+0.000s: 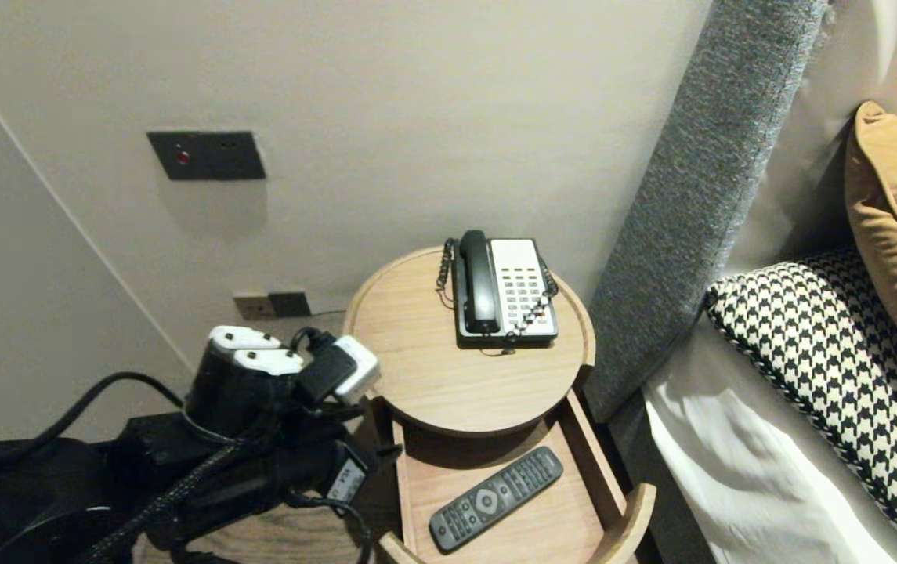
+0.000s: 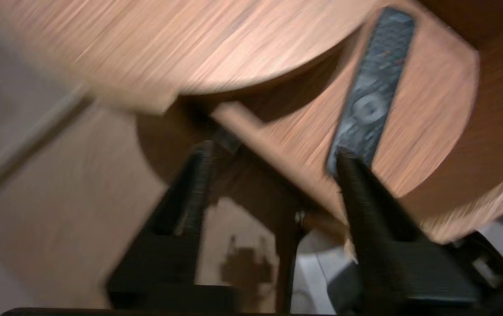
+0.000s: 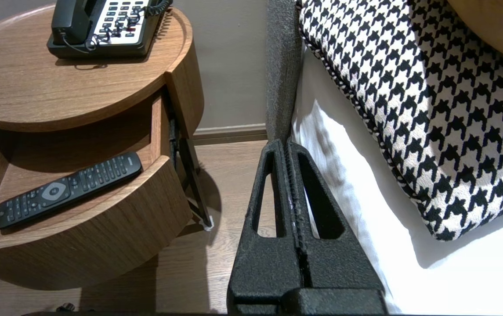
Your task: Close the nightstand drawer
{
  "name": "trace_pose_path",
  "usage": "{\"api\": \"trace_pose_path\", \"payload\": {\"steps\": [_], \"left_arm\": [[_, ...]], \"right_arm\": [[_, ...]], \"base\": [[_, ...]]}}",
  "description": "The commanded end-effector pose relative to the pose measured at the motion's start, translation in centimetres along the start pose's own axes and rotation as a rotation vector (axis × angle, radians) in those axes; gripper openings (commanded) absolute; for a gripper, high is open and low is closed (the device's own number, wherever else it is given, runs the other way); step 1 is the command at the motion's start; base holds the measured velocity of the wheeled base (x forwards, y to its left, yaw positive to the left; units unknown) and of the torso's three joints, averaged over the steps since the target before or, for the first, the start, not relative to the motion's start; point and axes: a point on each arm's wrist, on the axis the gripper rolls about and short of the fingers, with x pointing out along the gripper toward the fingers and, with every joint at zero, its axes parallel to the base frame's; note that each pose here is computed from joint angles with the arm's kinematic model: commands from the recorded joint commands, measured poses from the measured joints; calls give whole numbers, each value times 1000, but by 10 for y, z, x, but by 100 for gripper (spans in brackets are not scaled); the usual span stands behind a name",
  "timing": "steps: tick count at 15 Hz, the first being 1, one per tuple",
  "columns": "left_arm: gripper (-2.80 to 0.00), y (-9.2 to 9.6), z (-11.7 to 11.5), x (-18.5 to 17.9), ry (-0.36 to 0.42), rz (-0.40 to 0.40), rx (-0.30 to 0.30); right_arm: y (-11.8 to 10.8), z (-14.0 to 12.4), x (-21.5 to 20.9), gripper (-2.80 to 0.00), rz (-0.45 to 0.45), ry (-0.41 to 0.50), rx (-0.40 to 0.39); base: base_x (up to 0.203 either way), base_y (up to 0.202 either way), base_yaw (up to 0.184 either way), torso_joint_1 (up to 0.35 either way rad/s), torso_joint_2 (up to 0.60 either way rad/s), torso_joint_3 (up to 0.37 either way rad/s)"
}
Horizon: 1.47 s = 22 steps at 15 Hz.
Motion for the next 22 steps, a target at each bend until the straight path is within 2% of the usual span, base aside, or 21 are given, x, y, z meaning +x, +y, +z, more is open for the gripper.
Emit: {"api": "trace_pose_path", "payload": {"steps": [1,3,7,10,16,20,22], "left_arm": [[-280,15,1,-30,-38,54,-63],[-280,28,-1,-48,-42,109,-125],[-280,62,-4,-90,-72,273,-224],[-280,75,-11,-126,-99,369,-283],[-280,66,-27,-180,-162,482,-324],[-280,46,-53,-201,-184,515,-326],[-280,36,-64,-211,-224,535,-317]], "right_arm": [[0,-11,2,-280,0,39,-1],[0,-11,2,-280,0,39,-1],[0,-11,2,-280,0,39,-1],[0,-11,2,-280,0,39,-1],[0,-11,2,-280,0,39,-1],[0,-11,2,-280,0,39,-1],[0,-11,2,-280,0,39,-1]], "base": [[0,0,0,0,0,0],[0,0,0,0,0,0],[0,0,0,0,0,0],[0,0,0,0,0,0],[0,0,0,0,0,0],[0,0,0,0,0,0],[0,0,0,0,0,0]]}}
